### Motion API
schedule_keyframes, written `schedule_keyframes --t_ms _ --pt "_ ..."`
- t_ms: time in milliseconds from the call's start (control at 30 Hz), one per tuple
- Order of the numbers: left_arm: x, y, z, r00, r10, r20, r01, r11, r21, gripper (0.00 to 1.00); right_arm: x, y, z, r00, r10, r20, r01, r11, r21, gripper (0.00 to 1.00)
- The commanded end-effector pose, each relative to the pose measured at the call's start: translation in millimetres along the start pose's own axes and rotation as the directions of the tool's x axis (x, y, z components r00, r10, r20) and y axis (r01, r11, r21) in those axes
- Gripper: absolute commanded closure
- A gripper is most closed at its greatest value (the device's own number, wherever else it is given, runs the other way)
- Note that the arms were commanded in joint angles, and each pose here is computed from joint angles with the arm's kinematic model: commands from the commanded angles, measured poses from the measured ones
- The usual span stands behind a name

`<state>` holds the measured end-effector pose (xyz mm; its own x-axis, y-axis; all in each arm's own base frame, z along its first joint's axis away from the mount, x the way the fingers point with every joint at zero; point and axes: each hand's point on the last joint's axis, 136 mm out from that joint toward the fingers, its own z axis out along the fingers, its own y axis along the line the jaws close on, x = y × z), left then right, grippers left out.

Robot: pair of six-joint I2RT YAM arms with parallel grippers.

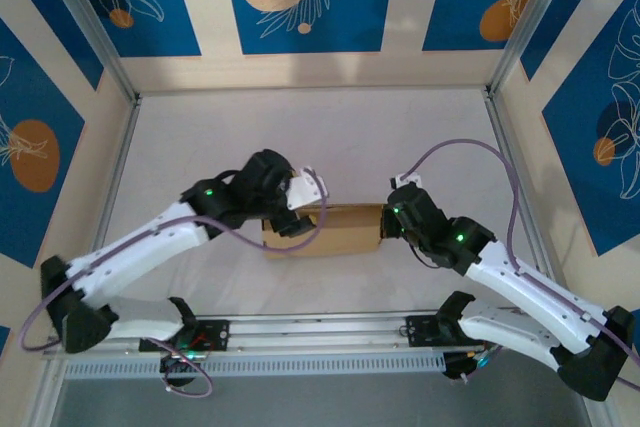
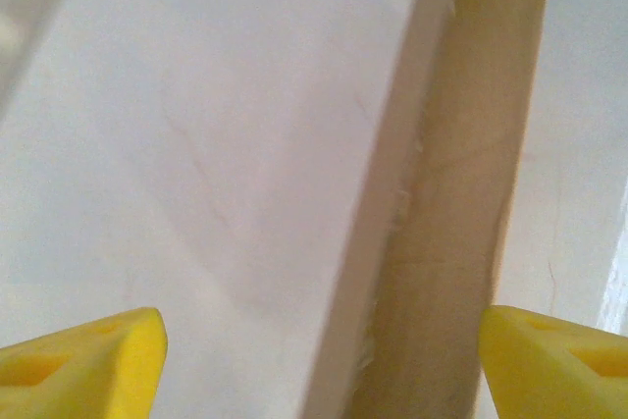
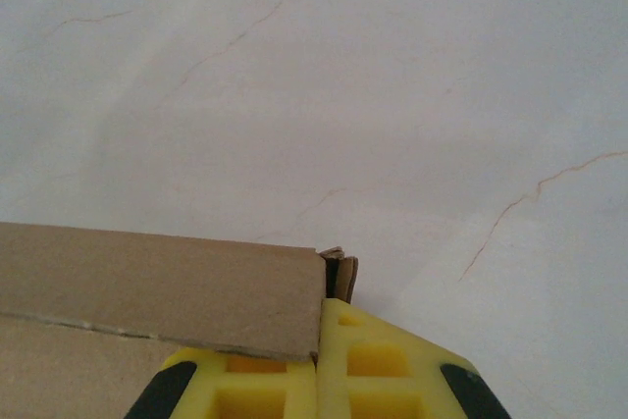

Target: Fold the paper box

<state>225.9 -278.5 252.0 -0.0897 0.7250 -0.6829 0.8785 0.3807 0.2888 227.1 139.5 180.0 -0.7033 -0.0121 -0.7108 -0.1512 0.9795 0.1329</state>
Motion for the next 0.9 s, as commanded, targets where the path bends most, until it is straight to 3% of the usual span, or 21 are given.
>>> schedule_keyframes --t_ms 0,100,233,500,767,867 --pt "-4.0 22.7 -32.7 0.993 -0.101 0.067 0.108 0.986 -0.124 0.18 14.0 -13.3 4.3 0.994 -0.078 -0.074 0.082 0.995 0.06 1.0" --pt "11.6 31.5 -53.9 0.986 -0.159 0.05 0.166 0.966 -0.198 0.22 8.9 -12.6 6.6 0.992 -0.103 -0.073 0.107 0.993 0.055 1.0" --pt "39.8 17.9 -74.9 0.969 -0.246 -0.003 0.242 0.955 -0.173 0.28 6.5 -10.1 9.8 0.991 -0.106 -0.085 0.11 0.993 0.039 1.0" --pt "85.4 21.7 -69.1 0.955 -0.262 -0.139 0.218 0.938 -0.271 0.23 5.9 -6.8 11.3 0.99 -0.105 -0.09 0.107 0.994 0.02 1.0" --pt "102.4 31.1 -42.2 0.929 -0.3 -0.219 0.228 0.926 -0.302 0.42 7.9 -6.9 8.9 0.991 -0.097 -0.097 0.099 0.995 0.014 1.0" --pt "109.2 38.7 -42.4 0.918 -0.338 -0.207 0.262 0.91 -0.322 0.55 8.7 -7.4 8.8 0.991 -0.094 -0.095 0.096 0.995 0.014 1.0"
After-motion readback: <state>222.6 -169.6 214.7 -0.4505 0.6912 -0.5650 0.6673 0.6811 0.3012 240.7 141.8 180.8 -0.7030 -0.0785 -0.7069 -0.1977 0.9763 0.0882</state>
